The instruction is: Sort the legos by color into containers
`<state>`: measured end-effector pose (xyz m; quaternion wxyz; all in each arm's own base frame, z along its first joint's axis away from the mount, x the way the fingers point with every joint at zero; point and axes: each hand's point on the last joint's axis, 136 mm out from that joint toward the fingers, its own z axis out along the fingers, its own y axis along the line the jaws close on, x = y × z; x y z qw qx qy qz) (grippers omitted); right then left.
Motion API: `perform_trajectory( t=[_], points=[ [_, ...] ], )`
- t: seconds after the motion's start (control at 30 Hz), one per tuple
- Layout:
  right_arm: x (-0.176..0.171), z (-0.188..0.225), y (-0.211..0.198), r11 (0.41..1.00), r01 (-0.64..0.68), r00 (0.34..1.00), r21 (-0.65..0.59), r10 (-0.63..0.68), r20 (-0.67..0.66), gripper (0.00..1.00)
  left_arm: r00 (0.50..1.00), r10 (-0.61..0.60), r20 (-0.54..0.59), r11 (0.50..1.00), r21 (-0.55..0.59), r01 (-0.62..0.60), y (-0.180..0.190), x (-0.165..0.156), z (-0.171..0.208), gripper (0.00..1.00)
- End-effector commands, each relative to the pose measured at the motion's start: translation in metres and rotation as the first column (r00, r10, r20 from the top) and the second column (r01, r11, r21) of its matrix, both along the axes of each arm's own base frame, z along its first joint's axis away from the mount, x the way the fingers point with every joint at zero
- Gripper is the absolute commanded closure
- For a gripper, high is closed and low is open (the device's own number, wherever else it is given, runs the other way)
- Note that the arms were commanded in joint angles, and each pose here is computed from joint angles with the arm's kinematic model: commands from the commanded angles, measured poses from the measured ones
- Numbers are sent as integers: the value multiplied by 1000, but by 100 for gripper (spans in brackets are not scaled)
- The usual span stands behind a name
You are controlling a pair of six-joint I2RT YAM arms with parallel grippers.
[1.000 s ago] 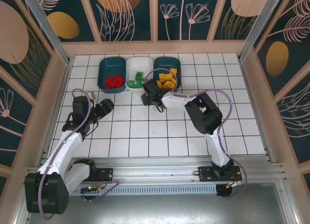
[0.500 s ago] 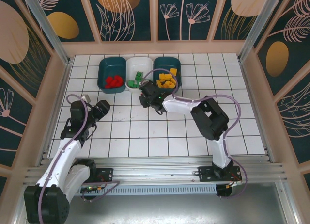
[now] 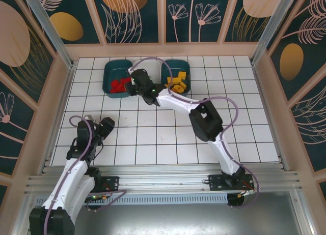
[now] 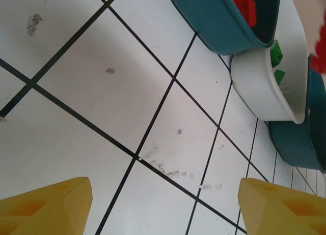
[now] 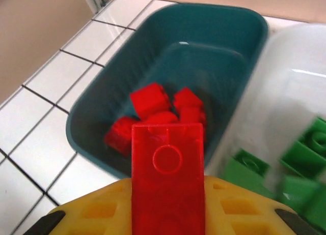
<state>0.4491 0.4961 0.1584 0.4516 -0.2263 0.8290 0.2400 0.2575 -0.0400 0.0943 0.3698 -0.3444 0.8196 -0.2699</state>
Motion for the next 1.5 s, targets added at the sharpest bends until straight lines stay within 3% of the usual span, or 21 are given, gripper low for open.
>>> perform_trajectory(
  t=[0.0, 0.17, 0.27, 0.3, 0.63, 0.77, 0.87, 1.07, 1.1, 1.13, 1.17, 1.23, 1.33, 1.47],
  points=[
    [9, -5, 25, 999, -50, 999, 2, 50, 2, 76, 999, -13, -37, 1000, 7, 13, 0, -6, -6, 24],
    [25, -12, 43, 999, -52, 999, 8, 52, 8, 71, 998, -42, -40, 999, 3, 42, -4, -4, -5, 24],
    [37, -14, 39, 1000, 19, 1000, 9, -19, 22, 46, 998, -52, -37, 999, 3, 52, -6, -1, -1, 24],
    [37, -14, 39, 999, 28, 999, 18, -28, 18, 42, 998, -51, -34, 999, 1, 51, -6, 0, 1, 25],
    [24, 69, 12, 997, 65, 990, 42, -70, 123, 38, 998, -54, 39, 997, 64, 51, -1, 12, 37, 23],
    [-2, 107, -22, 995, 63, 981, 78, -76, 178, 37, 992, -51, 113, 989, 146, 35, 8, 22, 76, 20],
    [-25, 127, -52, 993, 66, 973, 102, -87, 212, 35, 979, -73, 190, 977, 211, 32, 11, 30, 115, 2],
    [-105, 174, -107, 981, 1, 964, 192, -52, 262, 29, 932, -90, 350, 952, 307, -24, 19, 39, 190, 1],
    [-120, 180, -120, 978, -15, 957, 210, -47, 286, 22, 920, -81, 383, 953, 299, -40, 20, 39, 200, 1],
    [-132, 184, -130, 976, -30, 950, 214, -39, 310, 6, 911, -57, 409, 958, 279, -65, 22, 38, 206, 1],
    [-142, 184, -142, 977, -33, 945, 212, -39, 326, 1, 899, -12, 438, 968, 231, -100, 25, 38, 211, 2],
    [-149, 173, -165, 975, 22, 942, 219, -93, 321, 1, 858, -23, 513, 968, 227, -110, 24, 38, 220, 2],
    [-143, 137, -189, 986, 120, 941, 117, -151, 304, 1, 860, 50, 507, 958, 218, -184, 37, 36, 204, 2],
    [-125, 108, -213, 983, 182, 956, 9, -179, 233, 1, 817, 26, 576, 920, 305, -244, 46, 35, 197, 1]
  ],
)
